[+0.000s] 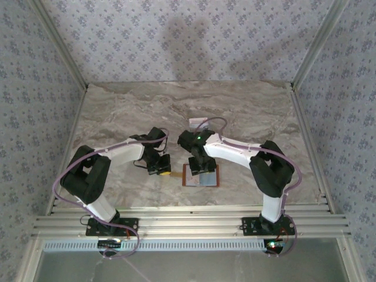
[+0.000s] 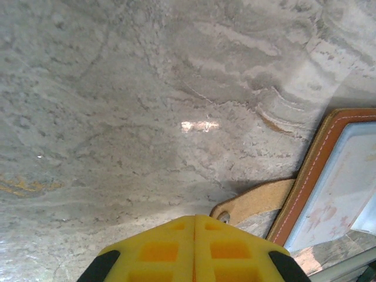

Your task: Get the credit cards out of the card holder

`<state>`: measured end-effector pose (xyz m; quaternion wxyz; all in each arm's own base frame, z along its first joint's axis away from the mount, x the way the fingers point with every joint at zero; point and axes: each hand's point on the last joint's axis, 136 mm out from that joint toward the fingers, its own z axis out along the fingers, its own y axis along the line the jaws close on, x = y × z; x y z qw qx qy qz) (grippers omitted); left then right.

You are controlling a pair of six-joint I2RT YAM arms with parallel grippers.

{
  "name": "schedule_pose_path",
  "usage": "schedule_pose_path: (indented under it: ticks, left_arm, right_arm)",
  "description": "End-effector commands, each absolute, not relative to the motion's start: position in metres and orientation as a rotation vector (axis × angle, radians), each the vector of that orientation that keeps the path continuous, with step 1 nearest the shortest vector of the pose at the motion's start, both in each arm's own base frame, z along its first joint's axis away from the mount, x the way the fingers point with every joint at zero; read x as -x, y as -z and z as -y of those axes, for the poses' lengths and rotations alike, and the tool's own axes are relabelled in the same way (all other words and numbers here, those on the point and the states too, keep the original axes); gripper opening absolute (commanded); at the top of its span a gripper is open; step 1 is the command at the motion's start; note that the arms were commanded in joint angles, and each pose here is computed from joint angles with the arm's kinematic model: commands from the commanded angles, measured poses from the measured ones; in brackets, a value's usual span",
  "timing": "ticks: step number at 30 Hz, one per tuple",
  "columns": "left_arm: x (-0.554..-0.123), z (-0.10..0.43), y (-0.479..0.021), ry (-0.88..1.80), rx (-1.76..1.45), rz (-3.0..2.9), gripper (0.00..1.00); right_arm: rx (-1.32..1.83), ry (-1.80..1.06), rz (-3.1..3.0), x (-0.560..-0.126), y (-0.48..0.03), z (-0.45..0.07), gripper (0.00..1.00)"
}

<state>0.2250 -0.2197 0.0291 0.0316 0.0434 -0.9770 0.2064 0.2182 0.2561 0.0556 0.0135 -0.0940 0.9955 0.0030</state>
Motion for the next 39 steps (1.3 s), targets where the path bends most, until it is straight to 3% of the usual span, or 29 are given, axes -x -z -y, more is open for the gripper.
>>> schedule_pose_path:
  ticks: [1, 19, 28, 39]
  left_arm:
    - [-0.227, 0.224, -0.036, -0.632, -0.091, 3.012, 0.09]
    - [-0.235, 0.254, -0.058, -0.665, -0.007, 3.028, 0.09]
    - [-0.238, 0.243, -0.072, -0.588, -0.010, 3.086, 0.09]
    - [-0.239, 0.253, -0.092, -0.650, 0.024, 3.098, 0.10]
  right_arm:
    - [0.244, 0.094, -3.109, -0.215, -0.057, -0.233, 0.46]
    - [0.124, -0.031, -3.164, -0.209, -0.038, -0.206, 0.44]
    - [0.053, -0.058, -3.159, -0.204, -0.038, -0.184, 0.46]
    - [0.056, -0.307, -3.163, -0.203, -0.019, -0.203, 0.41]
